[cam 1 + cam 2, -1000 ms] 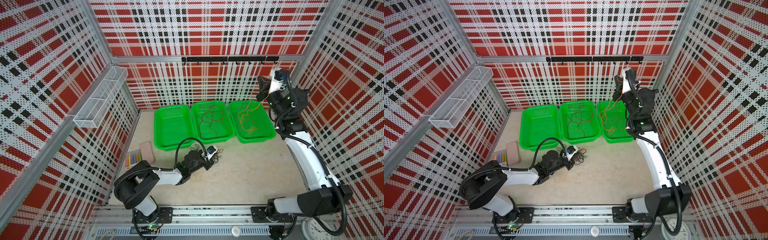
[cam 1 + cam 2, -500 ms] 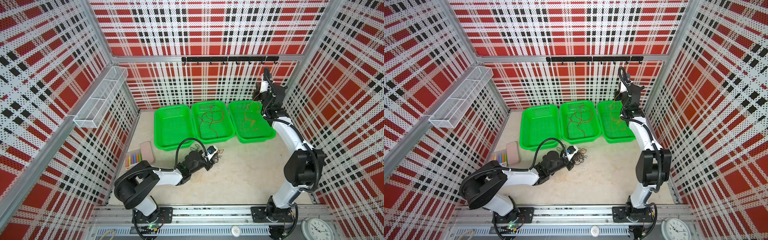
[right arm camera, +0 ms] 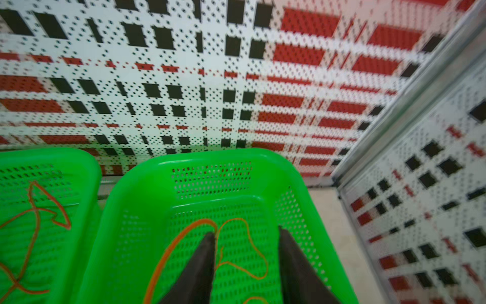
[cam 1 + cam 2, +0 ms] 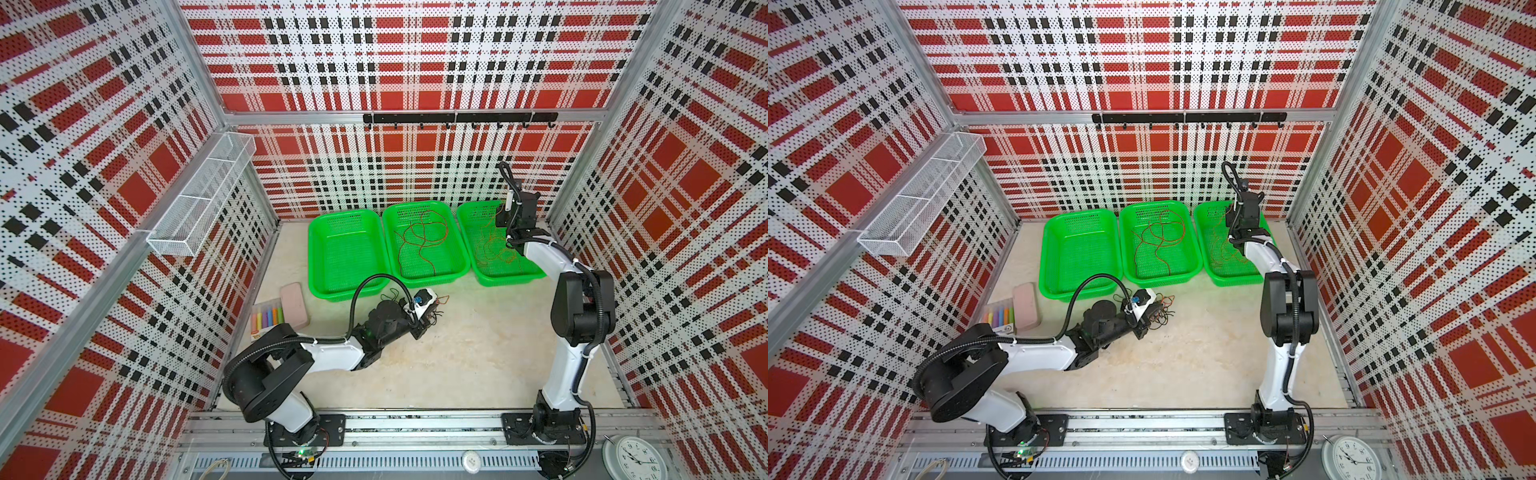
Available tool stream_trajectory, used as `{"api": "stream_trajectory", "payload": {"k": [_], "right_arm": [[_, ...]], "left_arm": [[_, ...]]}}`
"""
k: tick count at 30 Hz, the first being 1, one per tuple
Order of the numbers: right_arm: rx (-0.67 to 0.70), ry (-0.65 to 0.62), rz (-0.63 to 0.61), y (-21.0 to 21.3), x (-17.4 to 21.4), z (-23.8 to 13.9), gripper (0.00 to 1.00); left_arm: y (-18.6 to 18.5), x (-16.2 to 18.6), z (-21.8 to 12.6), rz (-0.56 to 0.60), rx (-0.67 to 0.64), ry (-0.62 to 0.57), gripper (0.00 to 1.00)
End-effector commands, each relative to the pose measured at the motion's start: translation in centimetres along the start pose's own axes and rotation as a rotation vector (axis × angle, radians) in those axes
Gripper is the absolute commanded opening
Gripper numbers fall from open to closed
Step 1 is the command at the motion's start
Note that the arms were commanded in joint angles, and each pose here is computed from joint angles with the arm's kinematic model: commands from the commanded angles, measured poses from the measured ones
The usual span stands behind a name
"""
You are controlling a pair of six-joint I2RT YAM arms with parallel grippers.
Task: Untangle the cables
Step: 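Lower the orange wire into that basket and open the right gripper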
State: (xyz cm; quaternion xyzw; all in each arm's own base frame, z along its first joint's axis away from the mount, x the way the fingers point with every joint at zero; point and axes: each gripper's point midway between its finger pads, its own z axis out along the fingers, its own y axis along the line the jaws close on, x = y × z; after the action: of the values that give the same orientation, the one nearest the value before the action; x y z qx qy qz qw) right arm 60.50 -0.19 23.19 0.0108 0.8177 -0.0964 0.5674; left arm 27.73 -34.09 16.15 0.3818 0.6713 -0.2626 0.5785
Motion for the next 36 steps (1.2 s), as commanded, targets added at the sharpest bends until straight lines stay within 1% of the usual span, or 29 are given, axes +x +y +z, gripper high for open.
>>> {"api": "stream_trajectory", "payload": {"k": [1,7,11,13,18,20,22,24,27,29,32,34,36], "right_arm": [[0.041,-0.008,0.012,-1.5,-1.4,-1.5,0.57],[0.041,0.003,0.014,-2.2,-2.0,-4.7,0.78],[0.07,0.032,0.008,-3.2,-2.2,-6.5,0.88],[0.083,0.057,0.007,-3.6,-1.7,-7.0,0.95],[0.094,0.164,-0.012,-4.2,1.1,-6.8,1.0],[0.08,0.245,-0.048,-4.1,2.9,-6.2,1.0],[0.087,0.362,-0.085,-4.3,5.6,-5.2,1.0],[0.093,0.441,-0.099,-4.5,7.7,-4.8,1.0],[0.102,0.481,-0.121,-4.9,9.3,-5.2,1.0],[0.07,0.522,-0.163,-4.7,10.5,-5.4,1.0],[0.074,0.645,-0.253,-5.0,13.1,-5.6,1.0],[0.087,0.716,-0.301,-5.5,14.7,-6.0,1.0],[0.123,0.751,-0.329,-6.2,15.4,-6.4,1.0]], "left_arm": [[0.1,-2.7,-0.2,0.018,-0.004,-0.062,0.0],[0.5,-4.3,-0.7,0.014,-0.02,-0.098,0.0],[1.0,-5.2,-1.1,0.008,-0.032,-0.121,0.0],[1.1,-5.5,-1.3,0.005,-0.037,-0.129,0.0],[1.2,-6.3,-1.7,0.002,-0.042,-0.149,0.0],[1.2,-6.5,-1.8,0.0,-0.04,-0.154,0.0],[1.1,-6.6,-1.9,-0.002,-0.038,-0.157,0.0],[0.9,-6.6,-2.0,-0.003,-0.037,-0.159,0.0],[0.7,-6.5,-2.2,-0.007,-0.038,-0.158,0.0],[0.6,-6.5,-2.2,-0.007,-0.035,-0.158,0.0],[0.4,-6.3,-2.0,-0.006,-0.028,-0.153,0.0],[0.2,-6.2,-1.8,-0.005,-0.019,-0.149,0.0],[0.2,-6.1,-1.5,-0.006,-0.017,-0.145,0.0]]}}
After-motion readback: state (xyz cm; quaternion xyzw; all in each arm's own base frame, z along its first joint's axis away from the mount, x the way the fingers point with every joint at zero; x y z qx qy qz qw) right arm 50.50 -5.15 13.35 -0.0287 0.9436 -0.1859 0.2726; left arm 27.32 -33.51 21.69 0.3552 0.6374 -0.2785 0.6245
